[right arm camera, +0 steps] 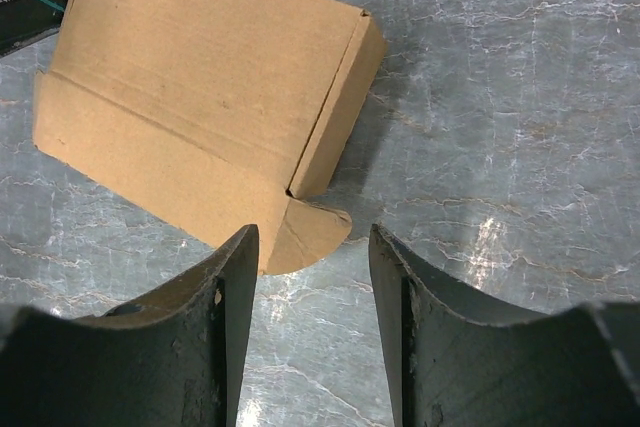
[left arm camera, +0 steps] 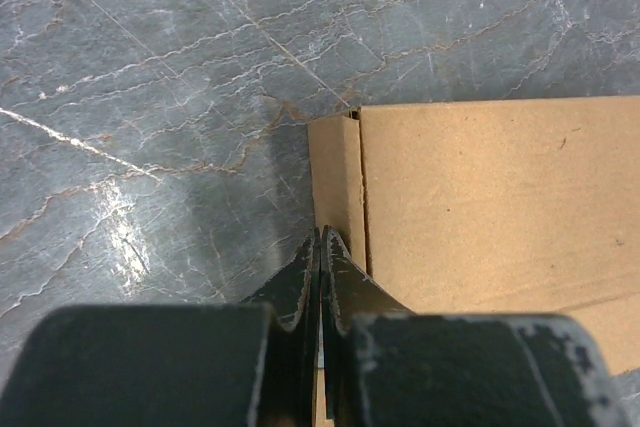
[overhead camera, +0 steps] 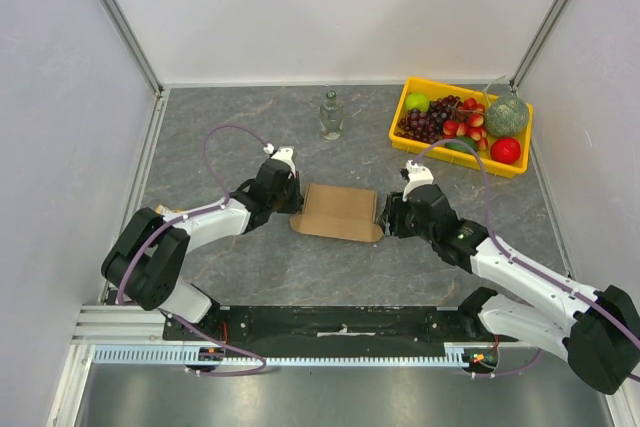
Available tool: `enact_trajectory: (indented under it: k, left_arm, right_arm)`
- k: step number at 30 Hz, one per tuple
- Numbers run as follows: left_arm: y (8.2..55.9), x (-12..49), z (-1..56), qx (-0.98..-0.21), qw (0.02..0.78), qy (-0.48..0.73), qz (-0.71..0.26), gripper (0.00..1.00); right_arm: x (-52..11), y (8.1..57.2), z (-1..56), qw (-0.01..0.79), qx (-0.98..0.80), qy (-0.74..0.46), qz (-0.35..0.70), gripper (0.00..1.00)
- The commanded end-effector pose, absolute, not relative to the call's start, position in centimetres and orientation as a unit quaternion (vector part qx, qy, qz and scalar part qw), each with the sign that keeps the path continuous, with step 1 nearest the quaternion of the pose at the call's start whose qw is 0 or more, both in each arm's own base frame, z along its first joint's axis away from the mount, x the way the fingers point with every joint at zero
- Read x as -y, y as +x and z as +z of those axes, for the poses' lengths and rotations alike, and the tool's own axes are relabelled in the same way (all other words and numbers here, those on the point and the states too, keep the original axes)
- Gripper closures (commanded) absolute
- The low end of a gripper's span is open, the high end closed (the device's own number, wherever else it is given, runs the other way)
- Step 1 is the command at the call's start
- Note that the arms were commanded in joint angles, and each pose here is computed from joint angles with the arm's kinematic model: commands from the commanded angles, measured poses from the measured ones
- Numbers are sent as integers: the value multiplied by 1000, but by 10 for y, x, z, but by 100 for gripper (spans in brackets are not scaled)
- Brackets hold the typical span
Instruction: Fold the paper box
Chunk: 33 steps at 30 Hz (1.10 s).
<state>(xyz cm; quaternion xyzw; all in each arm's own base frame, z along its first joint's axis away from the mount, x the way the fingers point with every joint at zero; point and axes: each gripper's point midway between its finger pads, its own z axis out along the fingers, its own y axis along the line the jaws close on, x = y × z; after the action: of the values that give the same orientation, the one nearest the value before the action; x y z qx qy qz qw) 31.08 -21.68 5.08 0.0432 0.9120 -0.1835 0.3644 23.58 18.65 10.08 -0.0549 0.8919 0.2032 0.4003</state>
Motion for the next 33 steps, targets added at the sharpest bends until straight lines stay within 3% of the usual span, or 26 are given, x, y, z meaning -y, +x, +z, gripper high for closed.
enact_trajectory:
  k: [1, 33]
  left_arm:
    - [321, 228, 66, -896, 387, 61, -208, 98]
    - [295, 217, 66, -893, 387, 41, -227, 98]
  right_arm:
    - [-189, 239, 109, 417, -881, -60, 214, 45]
    - [-191, 242, 105, 414, -883, -57, 214, 45]
